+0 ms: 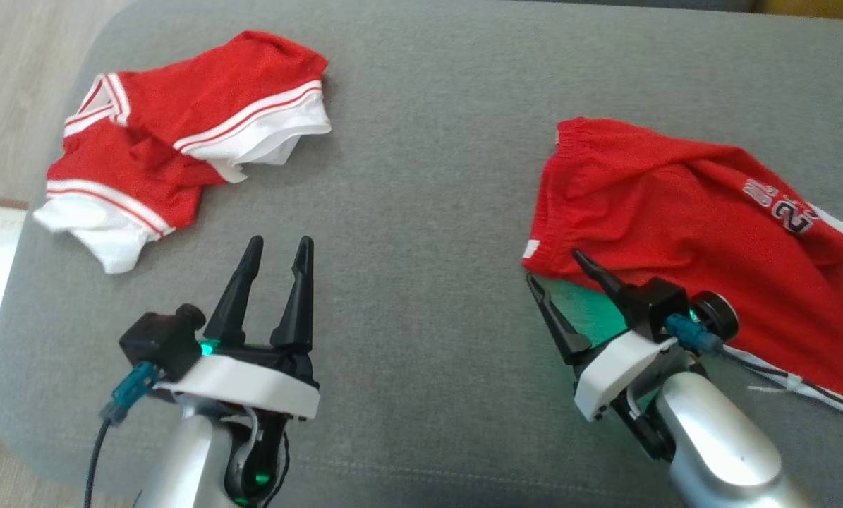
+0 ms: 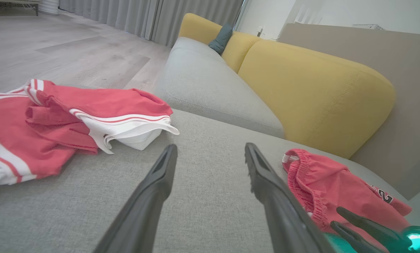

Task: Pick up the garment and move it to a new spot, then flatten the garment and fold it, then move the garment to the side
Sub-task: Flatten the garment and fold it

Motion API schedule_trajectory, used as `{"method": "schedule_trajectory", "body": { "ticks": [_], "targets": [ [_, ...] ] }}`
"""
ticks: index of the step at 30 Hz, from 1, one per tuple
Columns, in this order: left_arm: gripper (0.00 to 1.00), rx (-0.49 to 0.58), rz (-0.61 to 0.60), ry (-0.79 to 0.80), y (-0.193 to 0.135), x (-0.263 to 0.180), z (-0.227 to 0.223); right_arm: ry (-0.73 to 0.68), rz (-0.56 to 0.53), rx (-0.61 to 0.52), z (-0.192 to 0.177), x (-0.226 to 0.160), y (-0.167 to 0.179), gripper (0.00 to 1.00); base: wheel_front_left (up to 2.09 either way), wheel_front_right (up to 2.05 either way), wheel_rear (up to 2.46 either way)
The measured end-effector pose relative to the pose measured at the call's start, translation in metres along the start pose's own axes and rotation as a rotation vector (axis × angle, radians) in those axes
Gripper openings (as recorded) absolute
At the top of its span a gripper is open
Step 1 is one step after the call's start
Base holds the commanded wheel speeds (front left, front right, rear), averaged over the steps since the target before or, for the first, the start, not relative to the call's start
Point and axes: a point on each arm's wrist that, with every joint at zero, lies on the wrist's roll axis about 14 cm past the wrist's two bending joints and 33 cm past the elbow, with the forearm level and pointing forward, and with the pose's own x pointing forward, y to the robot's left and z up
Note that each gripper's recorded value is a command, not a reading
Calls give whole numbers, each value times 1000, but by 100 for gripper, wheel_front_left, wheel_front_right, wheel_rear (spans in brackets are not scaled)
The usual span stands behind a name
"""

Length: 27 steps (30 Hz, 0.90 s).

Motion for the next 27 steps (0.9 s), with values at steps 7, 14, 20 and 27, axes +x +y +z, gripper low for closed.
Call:
{"method": "schedule_trajectory", "body": {
  "ticks": [7,14,20,27],
  "targets": [
    [100,-1,40,8,12,0,-2,75,25,-8,-21,19,-2,100,0,0,0],
    [100,-2,51,11,17,4,-3,113,32,-6,-32,31,-6,0,0,0,0],
    [100,-3,41,8,13,5,-2,59,11,100,-16,33,-7,0,0,0,0],
    [100,-9,20,14,7,8,-5,66,12,331,2,26,-19,0,0,0,0]
  ]
}}
